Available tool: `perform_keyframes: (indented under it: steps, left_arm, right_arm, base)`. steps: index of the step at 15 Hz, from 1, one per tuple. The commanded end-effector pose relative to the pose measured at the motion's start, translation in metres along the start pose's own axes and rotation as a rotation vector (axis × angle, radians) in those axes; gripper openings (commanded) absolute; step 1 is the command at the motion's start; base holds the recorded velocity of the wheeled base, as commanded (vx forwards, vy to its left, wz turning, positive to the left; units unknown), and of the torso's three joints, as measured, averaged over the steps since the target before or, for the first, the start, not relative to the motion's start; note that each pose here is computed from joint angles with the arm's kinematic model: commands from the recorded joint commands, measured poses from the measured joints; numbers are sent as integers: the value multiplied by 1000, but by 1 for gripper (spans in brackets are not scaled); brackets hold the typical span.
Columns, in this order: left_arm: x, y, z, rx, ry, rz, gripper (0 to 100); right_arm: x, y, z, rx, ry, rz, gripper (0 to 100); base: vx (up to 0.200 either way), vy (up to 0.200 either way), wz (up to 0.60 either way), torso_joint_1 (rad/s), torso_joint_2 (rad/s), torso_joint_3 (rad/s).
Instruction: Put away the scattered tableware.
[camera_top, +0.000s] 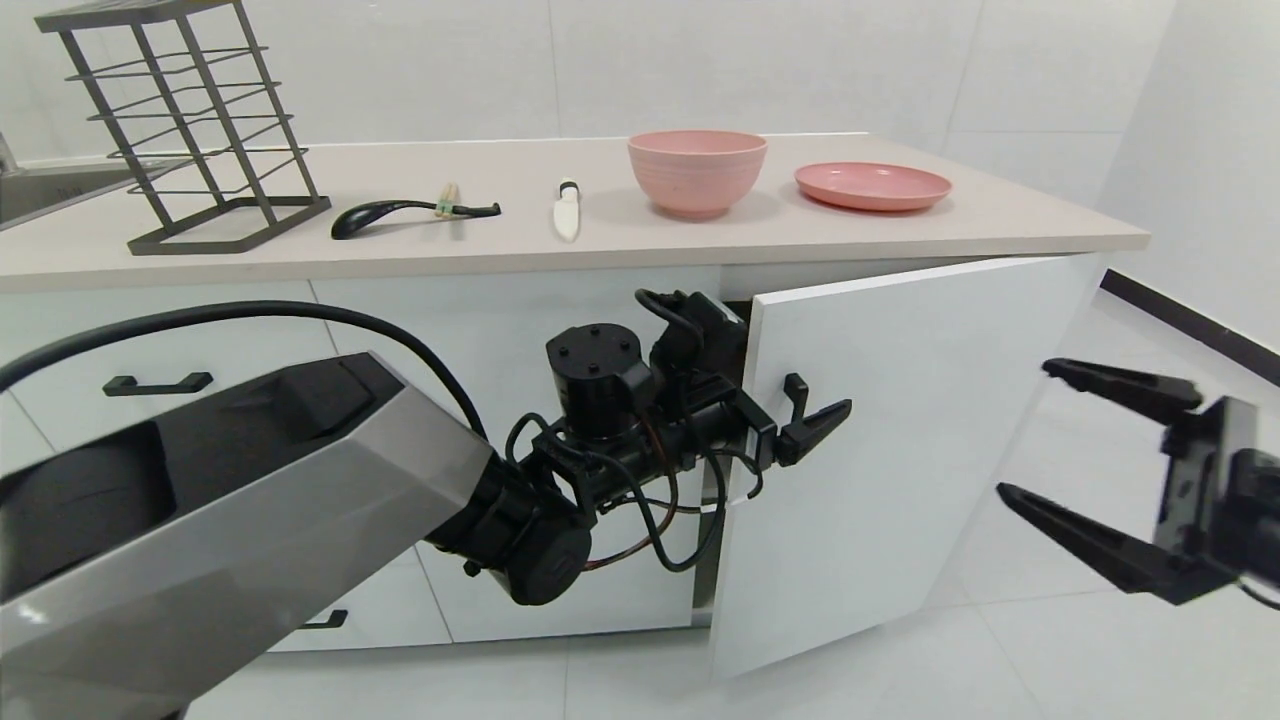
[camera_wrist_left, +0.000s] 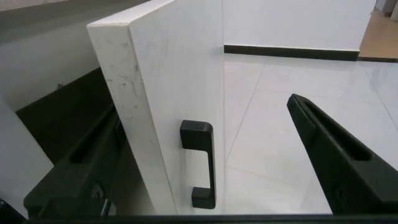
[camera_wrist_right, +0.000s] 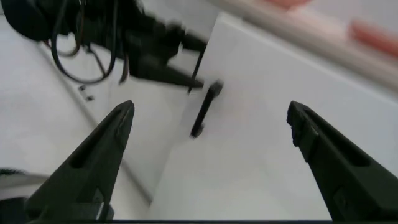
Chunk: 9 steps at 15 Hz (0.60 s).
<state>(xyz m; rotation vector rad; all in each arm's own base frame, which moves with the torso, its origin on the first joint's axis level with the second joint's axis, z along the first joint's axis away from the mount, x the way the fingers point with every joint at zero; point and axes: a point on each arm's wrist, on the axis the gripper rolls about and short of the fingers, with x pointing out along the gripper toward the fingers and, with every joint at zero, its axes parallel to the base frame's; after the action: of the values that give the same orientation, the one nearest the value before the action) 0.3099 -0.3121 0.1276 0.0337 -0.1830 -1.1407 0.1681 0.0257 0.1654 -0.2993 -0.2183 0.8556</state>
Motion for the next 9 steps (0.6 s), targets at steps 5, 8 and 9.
perform_keyframes:
  steps: [5, 8, 9]
  left_arm:
    - [8, -21, -1, 64, -48, -34, 100]
    - [12, -37, 3, 61, -67, -71, 100]
    - [14, -42, 4, 61, -72, -82, 100]
  right_arm:
    - [-86, 69, 62, -328, -230, -201, 100]
    - [-105, 94, 69, -402, -273, -234, 100]
    - [-115, 110, 63, -399, -273, -237, 100]
  base:
    - [0, 0, 0, 0, 0, 0]
    - [0, 0, 0, 0, 0, 0]
    - [0, 0, 0, 0, 0, 0]
